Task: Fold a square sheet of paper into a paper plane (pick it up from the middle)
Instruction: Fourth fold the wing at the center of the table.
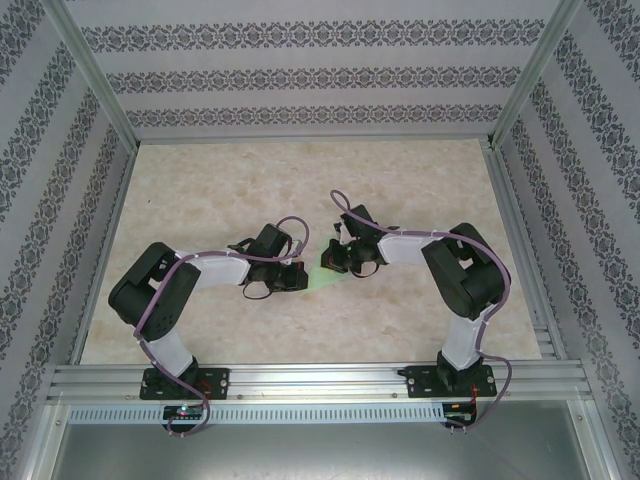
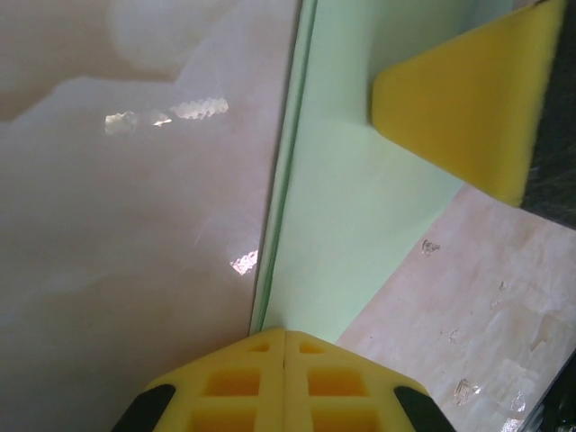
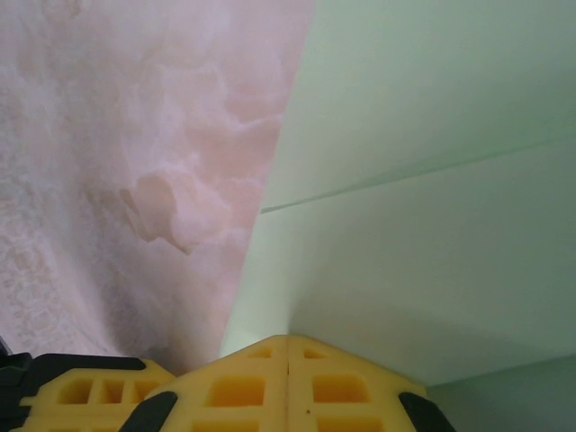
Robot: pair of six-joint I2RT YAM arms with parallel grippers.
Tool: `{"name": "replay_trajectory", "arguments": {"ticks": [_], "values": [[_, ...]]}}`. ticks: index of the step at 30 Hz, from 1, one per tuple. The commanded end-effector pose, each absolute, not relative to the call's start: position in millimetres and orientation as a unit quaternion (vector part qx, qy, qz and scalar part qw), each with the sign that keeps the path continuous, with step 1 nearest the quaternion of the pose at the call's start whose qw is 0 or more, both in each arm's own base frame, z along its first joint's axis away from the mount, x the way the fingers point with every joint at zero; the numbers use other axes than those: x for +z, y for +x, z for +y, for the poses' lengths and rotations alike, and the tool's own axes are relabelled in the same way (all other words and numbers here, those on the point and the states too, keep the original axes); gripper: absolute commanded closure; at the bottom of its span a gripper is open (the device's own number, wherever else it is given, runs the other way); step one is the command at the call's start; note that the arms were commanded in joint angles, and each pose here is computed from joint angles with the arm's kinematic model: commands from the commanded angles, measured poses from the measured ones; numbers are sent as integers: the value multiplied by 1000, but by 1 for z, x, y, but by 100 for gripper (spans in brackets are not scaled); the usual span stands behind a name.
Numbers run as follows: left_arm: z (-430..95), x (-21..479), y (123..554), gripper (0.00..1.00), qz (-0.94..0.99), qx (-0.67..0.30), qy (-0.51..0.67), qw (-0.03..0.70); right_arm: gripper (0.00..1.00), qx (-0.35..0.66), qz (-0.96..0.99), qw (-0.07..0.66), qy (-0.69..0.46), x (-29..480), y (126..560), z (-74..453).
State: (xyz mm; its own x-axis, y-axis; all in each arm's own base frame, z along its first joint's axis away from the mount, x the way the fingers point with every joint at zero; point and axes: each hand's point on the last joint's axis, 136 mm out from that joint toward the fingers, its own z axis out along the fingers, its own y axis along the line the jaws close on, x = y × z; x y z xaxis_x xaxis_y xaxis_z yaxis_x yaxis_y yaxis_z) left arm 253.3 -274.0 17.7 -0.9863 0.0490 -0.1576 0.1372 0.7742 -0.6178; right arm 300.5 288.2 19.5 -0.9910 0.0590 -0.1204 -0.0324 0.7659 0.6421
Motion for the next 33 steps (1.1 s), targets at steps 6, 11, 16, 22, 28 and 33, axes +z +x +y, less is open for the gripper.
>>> {"name": "replay_trajectory", "arguments": {"ticks": [6, 11, 16, 22, 28, 33], "values": [[-252, -7, 242, 100, 957, -287, 31, 43, 96, 359, 930, 81, -21, 40, 286, 308], [-252, -8, 242, 100, 957, -286, 29, 43, 98, 353, 933, 61, -29, 28, 271, 318], [-251, -9, 242, 100, 958, -283, 25, 44, 99, 348, 936, 51, -25, 19, 268, 318], [-250, -9, 243, 100, 958, -283, 14, 45, 99, 336, 941, 31, -17, 7, 259, 315], [-249, -10, 242, 100, 957, -285, 5, 45, 100, 327, 945, 16, 6, -8, 254, 309], [-245, -13, 237, 100, 961, -275, 1, 33, 100, 306, 952, 18, 16, -17, 263, 299]]}}
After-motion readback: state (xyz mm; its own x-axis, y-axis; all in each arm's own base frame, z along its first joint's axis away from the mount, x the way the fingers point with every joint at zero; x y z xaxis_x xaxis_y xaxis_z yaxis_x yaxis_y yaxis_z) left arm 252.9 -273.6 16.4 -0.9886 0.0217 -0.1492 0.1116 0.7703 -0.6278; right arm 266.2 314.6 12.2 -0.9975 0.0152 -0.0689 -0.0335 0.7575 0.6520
